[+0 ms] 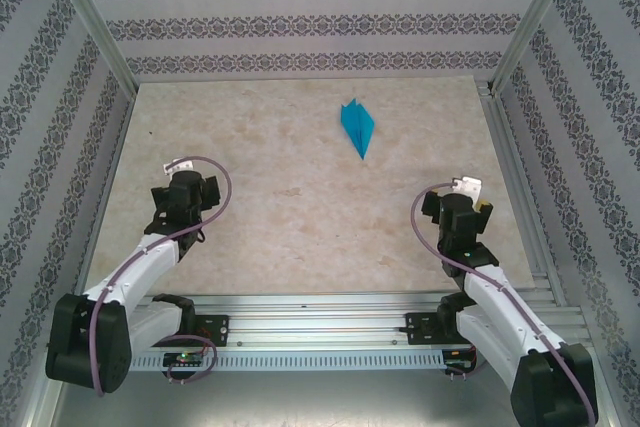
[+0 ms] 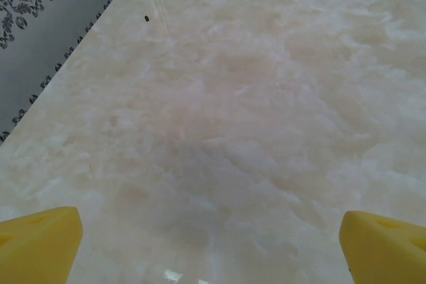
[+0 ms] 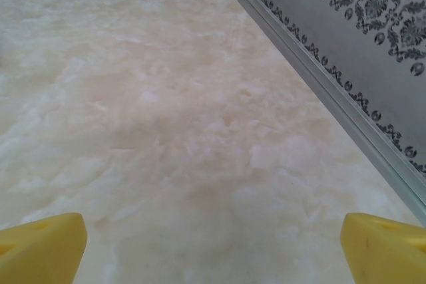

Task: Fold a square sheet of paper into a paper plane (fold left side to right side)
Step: Reset both arms

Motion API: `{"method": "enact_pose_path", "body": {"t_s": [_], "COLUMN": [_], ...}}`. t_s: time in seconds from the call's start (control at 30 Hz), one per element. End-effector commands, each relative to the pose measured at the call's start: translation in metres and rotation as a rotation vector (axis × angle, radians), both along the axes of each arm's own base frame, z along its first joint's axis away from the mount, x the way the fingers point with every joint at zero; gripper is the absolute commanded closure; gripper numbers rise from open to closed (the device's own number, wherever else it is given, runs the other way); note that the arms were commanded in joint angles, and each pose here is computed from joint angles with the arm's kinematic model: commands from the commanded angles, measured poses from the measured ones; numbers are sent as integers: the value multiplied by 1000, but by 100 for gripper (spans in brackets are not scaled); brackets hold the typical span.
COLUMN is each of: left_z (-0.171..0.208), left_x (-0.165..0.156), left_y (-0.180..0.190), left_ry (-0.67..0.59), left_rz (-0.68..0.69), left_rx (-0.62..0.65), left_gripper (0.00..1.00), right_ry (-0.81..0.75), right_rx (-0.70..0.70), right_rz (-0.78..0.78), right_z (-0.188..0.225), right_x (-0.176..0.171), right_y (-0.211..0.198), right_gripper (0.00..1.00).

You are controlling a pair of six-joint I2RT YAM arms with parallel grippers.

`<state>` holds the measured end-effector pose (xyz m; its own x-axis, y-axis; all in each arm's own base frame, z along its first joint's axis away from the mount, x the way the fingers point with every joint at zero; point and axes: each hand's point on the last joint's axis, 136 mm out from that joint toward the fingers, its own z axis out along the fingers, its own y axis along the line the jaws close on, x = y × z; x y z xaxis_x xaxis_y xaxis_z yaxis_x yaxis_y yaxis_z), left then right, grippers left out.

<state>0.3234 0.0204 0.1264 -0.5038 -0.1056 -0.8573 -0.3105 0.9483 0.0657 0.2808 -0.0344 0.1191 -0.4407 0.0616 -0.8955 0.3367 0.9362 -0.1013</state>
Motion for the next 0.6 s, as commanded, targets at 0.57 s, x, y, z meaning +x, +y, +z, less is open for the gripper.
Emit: {"method": "enact_pose_path", "body": {"t_s": [0.57], "left_z": [40], "left_x": [40], "left_y": [-4], "left_ry": [-321], "left_rz": [-176], "left_rx": [-41], "left_gripper": [0], "right_ry": [-228], "right_rx": [-45], "right_rz": [280], "right_z": [27], "right_x": [117], "right_y": [31], "right_gripper": [2]}}
